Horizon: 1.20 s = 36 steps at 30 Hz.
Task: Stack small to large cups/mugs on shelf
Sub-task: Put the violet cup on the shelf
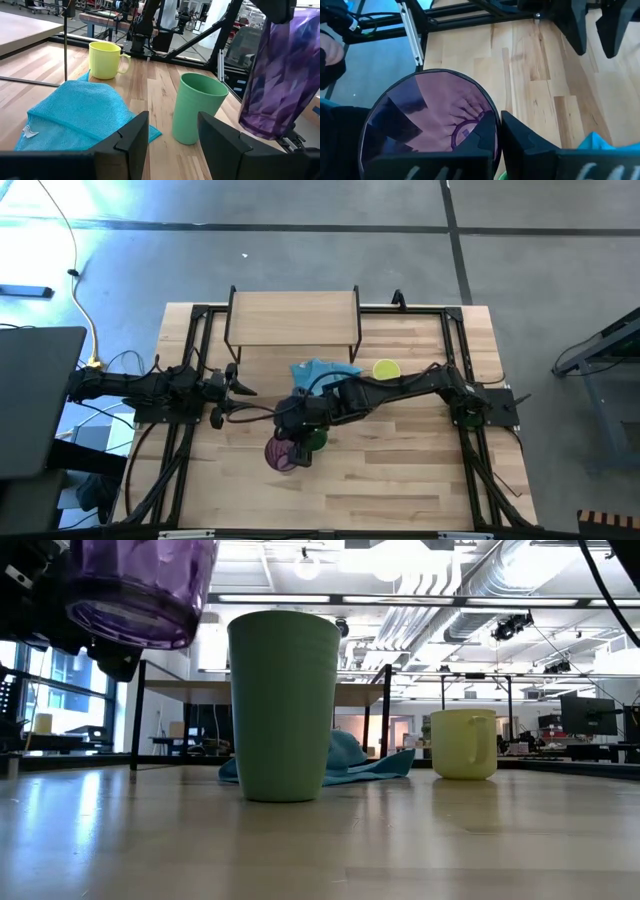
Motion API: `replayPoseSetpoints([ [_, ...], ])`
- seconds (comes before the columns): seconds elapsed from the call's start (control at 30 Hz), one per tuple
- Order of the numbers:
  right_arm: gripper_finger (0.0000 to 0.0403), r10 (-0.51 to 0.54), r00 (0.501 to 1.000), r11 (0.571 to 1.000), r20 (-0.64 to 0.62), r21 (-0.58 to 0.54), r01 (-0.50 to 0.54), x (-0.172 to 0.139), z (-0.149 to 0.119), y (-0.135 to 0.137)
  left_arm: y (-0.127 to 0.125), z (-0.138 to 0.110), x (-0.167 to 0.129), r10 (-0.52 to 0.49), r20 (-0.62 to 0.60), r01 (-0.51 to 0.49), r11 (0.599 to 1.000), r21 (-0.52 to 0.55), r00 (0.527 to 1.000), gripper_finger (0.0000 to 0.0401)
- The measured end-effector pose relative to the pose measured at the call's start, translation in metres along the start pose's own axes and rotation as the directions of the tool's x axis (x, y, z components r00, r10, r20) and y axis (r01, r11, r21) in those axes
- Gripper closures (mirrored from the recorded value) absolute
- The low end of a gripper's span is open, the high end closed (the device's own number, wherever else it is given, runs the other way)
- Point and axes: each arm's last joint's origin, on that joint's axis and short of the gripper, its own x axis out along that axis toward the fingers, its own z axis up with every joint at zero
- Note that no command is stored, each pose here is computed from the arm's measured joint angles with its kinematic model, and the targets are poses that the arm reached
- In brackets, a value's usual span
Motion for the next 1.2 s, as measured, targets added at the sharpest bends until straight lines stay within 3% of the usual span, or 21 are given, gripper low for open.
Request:
replayPoseSetpoints([
  [0.47,0.0403,0.003,0.996,1.000,0.092,-0.021,-0.001,-0.036,0.015,-0.010,0.000,0.000,0.000,0.000,0.000,0.000,1.000,0.001,1.000,0.0245],
  [1.2,0.0403,-0.189,0.951,0.982,0.245,0.024,0.189,-0.144,0.030,-0.048,0.000,0.000,0.000,0.000,0.000,0.000,1.000,0.000,1.000,0.0245],
])
